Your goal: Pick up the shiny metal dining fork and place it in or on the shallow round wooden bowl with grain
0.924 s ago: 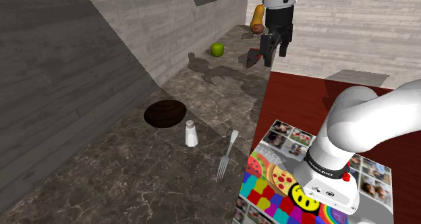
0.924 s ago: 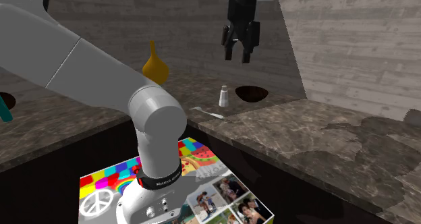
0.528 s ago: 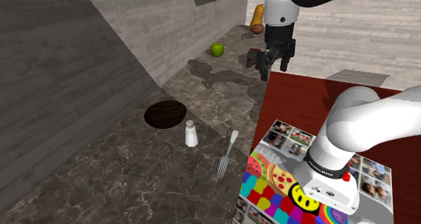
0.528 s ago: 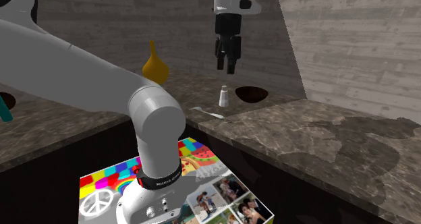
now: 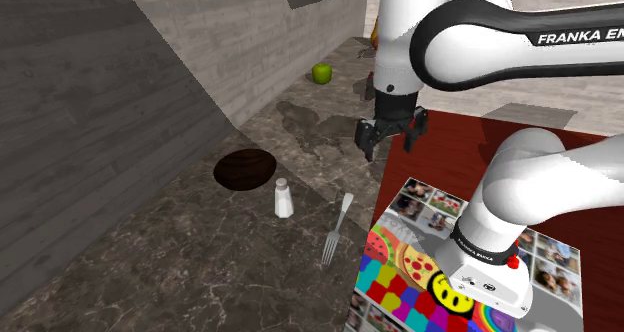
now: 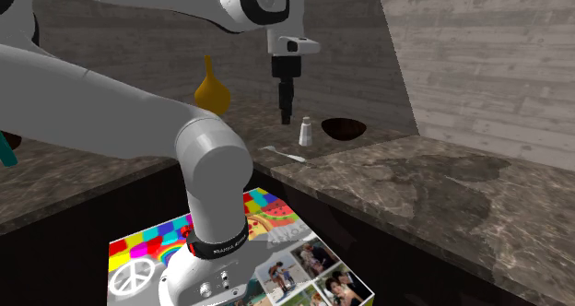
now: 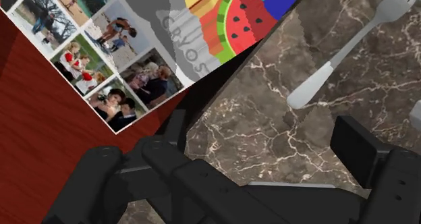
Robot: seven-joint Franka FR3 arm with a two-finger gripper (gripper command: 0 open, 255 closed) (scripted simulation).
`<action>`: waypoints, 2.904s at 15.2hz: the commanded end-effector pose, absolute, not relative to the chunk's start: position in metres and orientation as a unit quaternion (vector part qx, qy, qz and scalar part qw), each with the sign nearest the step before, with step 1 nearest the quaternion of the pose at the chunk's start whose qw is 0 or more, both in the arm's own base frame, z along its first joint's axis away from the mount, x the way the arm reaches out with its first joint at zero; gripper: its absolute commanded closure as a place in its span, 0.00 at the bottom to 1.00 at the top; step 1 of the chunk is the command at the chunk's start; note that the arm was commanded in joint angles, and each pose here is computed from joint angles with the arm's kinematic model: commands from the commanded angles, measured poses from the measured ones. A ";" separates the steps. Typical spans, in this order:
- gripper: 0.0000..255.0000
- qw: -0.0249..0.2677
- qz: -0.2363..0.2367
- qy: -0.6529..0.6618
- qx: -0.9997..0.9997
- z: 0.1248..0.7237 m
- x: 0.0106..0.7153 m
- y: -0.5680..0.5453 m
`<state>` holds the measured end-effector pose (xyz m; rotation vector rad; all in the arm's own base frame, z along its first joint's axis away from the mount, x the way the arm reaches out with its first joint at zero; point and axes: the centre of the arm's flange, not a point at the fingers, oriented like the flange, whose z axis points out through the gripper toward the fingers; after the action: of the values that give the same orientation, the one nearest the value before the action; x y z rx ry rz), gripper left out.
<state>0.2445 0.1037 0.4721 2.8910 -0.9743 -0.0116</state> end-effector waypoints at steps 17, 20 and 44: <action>0.00 0.046 0.056 -0.571 0.818 0.323 0.281 0.213; 0.00 0.046 0.056 -0.571 0.818 0.310 0.282 0.211; 1.00 0.046 0.056 -0.571 0.818 0.346 0.282 0.211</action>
<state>0.2815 0.2110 0.3416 2.4960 -1.7426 0.1728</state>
